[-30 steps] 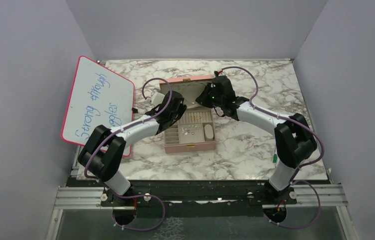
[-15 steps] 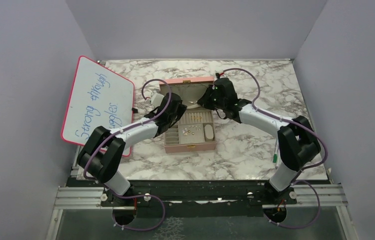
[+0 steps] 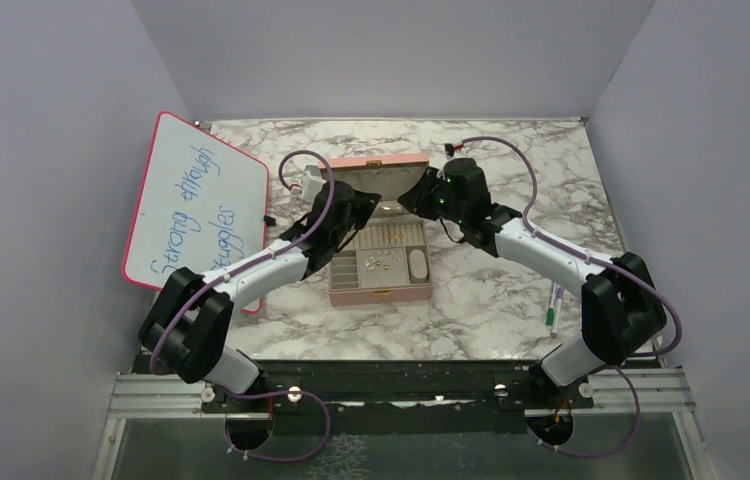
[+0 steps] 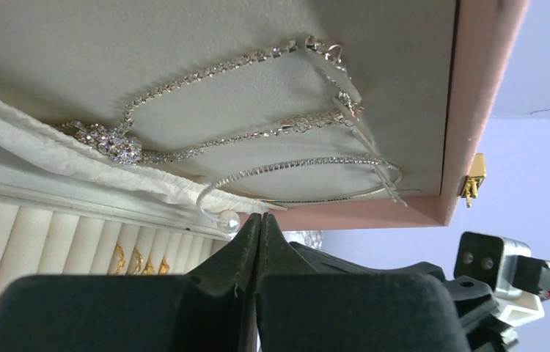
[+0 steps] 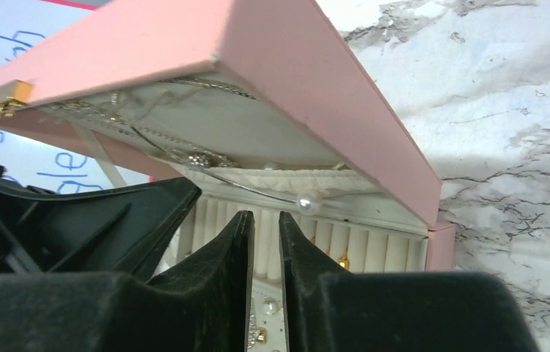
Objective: Organize the mixed jewelry
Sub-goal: Adjust the jewelry in the jewelry box.
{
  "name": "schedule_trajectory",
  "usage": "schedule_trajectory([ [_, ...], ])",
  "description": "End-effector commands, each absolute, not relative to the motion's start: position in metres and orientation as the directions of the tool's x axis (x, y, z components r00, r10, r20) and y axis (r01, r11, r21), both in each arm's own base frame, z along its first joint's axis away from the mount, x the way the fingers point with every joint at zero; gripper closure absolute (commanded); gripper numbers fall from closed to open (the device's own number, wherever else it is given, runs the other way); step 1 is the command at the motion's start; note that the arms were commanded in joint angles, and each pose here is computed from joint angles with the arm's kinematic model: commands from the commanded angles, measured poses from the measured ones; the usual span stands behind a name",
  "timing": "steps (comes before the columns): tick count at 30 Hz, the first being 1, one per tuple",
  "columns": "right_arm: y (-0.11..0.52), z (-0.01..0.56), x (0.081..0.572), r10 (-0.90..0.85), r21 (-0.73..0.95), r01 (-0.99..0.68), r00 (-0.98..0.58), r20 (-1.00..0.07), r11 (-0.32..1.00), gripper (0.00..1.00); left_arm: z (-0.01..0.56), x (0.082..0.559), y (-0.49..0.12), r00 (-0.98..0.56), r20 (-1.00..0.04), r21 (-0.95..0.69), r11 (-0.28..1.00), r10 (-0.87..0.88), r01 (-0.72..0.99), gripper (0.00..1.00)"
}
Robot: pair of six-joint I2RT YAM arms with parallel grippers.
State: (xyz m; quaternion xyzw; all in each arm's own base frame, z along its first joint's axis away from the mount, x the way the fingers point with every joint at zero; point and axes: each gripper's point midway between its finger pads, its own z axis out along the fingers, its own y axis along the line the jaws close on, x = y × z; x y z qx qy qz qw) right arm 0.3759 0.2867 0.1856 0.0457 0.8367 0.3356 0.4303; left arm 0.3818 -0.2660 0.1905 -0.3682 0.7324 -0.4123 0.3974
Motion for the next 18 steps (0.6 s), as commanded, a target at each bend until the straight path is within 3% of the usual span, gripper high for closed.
schedule_trajectory([
  [1, 0.288, 0.175, 0.385, 0.357, 0.585, -0.196, -0.629, -0.69, 0.787, 0.73, 0.186, 0.377, -0.269, -0.443, -0.281, -0.889, 0.405, -0.852, -0.214, 1.0],
  [5, 0.29, 0.168, 0.383, 0.345, 0.583, -0.195, -0.645, -0.682, 0.789, 0.58, 0.179, 0.375, -0.266, -0.443, -0.287, -0.874, 0.422, -0.849, -0.243, 0.87],
  [8, 0.296, 0.161, 0.382, 0.335, 0.594, -0.202, -0.667, -0.665, 0.779, 0.52, 0.176, 0.374, -0.263, -0.436, -0.294, -0.865, 0.431, -0.85, -0.257, 0.83],
  [18, 0.305, 0.153, 0.395, 0.337, 0.596, -0.191, -0.674, -0.657, 0.78, 0.54, 0.173, 0.374, -0.26, -0.432, -0.305, -0.857, 0.442, -0.849, -0.264, 0.78],
])
